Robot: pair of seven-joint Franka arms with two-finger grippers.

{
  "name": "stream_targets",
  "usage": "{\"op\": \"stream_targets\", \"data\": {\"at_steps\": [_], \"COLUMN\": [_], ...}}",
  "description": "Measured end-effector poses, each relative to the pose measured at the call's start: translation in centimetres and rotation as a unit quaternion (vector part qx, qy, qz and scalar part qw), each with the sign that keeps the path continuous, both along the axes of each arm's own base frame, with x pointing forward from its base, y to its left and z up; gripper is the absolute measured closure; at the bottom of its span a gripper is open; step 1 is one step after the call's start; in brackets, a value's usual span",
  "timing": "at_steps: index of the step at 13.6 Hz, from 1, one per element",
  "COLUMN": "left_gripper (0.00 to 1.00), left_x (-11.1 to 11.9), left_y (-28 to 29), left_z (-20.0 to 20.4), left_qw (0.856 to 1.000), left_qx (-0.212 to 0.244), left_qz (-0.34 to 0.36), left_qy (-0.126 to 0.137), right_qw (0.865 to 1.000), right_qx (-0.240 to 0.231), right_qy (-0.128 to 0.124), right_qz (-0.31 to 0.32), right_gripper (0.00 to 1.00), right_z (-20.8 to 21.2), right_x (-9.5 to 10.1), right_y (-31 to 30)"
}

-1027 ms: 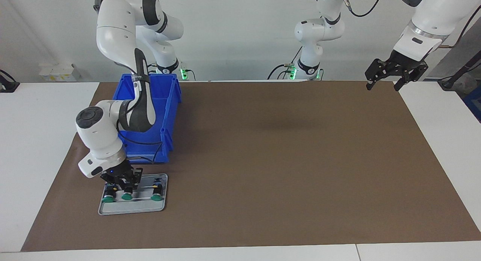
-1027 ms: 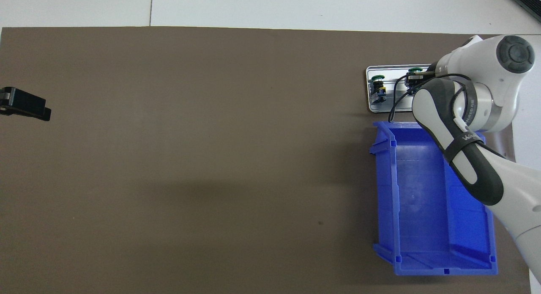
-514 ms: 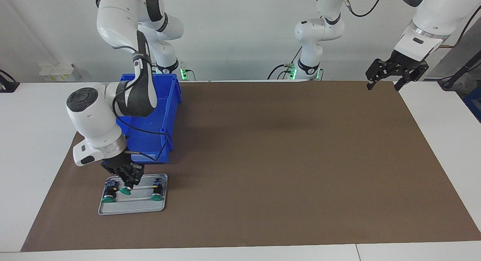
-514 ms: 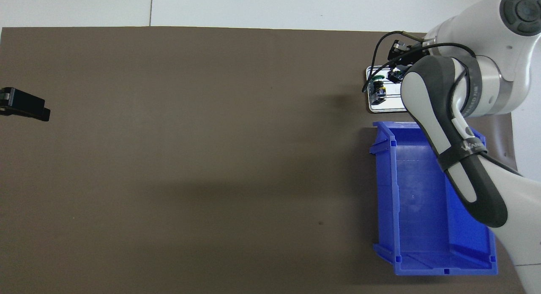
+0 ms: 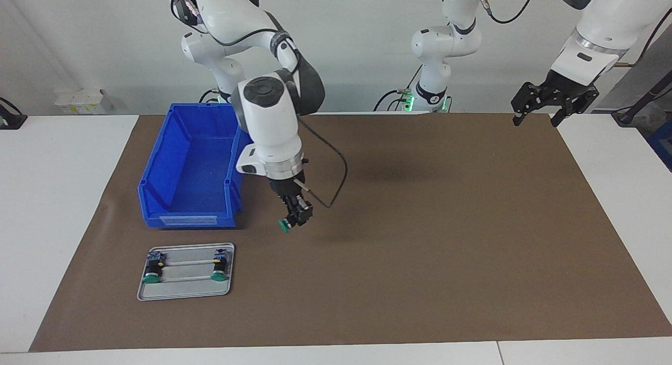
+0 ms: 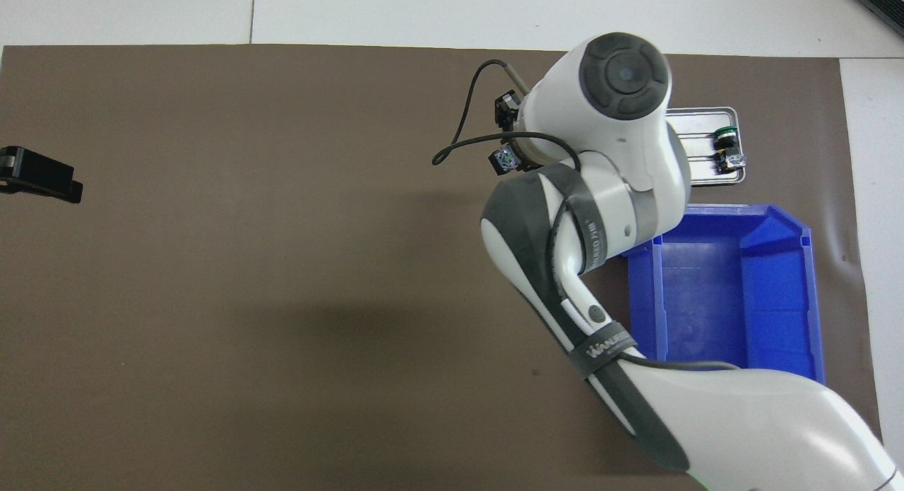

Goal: Place and press button with both arms
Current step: 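Carry the button to the table center and set it down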

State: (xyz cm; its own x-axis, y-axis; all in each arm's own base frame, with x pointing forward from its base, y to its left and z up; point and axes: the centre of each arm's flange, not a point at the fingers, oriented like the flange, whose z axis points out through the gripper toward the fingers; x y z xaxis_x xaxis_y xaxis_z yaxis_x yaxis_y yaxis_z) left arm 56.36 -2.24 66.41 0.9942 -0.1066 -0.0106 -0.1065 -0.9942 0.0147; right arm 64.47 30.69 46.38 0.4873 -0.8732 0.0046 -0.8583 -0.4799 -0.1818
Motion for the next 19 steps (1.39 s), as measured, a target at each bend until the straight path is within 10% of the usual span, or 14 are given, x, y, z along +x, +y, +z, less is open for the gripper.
{"op": "stream_targets", "data": {"at_steps": [7,19], "left_gripper": [0.07,0.08], "left_x": [0.0,-0.2], "left_y": [1.7,1.7], "left_z": [0.0,-0.1], "left_qw": [1.0,1.0], "left_qx": [0.0,0.001], "left_qz": [0.015,0.015], "left_qy": [0.002,0.008], "right_qw": [0.986,0.981], "right_qx": [0.017,0.042], "right_qy": [0.024,0.006], "right_qz": [-0.164,-0.19], "right_gripper": [0.58,0.58], "right_z": [-10.3,-15.4], "right_x": [-5.9,-10.1], "right_y": [14.3,19.8]}}
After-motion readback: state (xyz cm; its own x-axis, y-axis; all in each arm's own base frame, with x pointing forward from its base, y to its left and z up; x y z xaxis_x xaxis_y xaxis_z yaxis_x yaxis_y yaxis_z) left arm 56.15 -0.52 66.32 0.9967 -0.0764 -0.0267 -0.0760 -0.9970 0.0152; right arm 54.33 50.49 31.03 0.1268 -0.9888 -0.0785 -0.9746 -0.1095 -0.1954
